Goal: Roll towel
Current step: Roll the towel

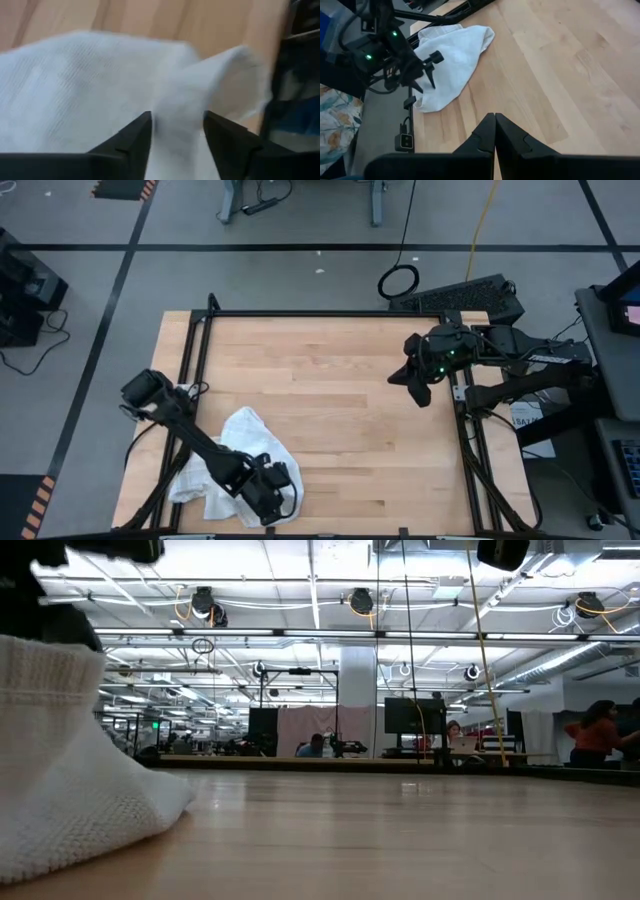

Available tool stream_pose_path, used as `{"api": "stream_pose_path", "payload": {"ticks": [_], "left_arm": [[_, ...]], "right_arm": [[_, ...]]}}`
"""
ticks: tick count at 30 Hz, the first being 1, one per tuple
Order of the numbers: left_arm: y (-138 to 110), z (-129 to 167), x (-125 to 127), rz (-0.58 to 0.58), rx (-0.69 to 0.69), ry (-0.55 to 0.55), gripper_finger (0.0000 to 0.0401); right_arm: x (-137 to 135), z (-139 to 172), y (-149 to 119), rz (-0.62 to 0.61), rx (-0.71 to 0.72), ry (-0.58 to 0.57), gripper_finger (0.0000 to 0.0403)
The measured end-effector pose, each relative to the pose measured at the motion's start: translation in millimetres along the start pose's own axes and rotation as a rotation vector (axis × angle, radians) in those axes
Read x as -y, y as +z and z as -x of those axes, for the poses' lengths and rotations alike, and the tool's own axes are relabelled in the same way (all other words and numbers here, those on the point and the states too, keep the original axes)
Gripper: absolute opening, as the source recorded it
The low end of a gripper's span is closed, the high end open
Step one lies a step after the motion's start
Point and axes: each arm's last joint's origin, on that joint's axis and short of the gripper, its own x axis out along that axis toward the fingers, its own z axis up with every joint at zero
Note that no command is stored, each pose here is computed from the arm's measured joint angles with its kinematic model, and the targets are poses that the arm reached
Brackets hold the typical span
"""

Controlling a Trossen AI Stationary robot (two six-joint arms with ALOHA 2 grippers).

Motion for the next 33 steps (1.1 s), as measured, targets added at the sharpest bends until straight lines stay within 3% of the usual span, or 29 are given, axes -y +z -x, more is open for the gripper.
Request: {"api": "stream_pose_path", "payload": {"ticks": [8,14,23,30,33], "left_arm": [[18,9,-10,0.060,0.027,-0.002,0.0015],[56,61,-16,0.028,0.175,0.010,0.0005],[134,175,-37,-0.251,0.607,0.150,0.0004],[181,238,-75,-0.217,0.802,0.305,0.0004],[194,249,-90,-0.218,0.824,0.291,0.0003]], "right_arm": [[-1,-4,3,0.005,0.016,-0.004,0.0000],[-1,-15,8,-0.042,0.045,-0.041,0.0000],[-6,-42,23,-0.163,0.111,0.001,0.0000],[-18,-50,36,-0.210,0.224,0.117,0.0002],[-25,-48,38,-0.198,0.259,0.160,0.0018]]}}
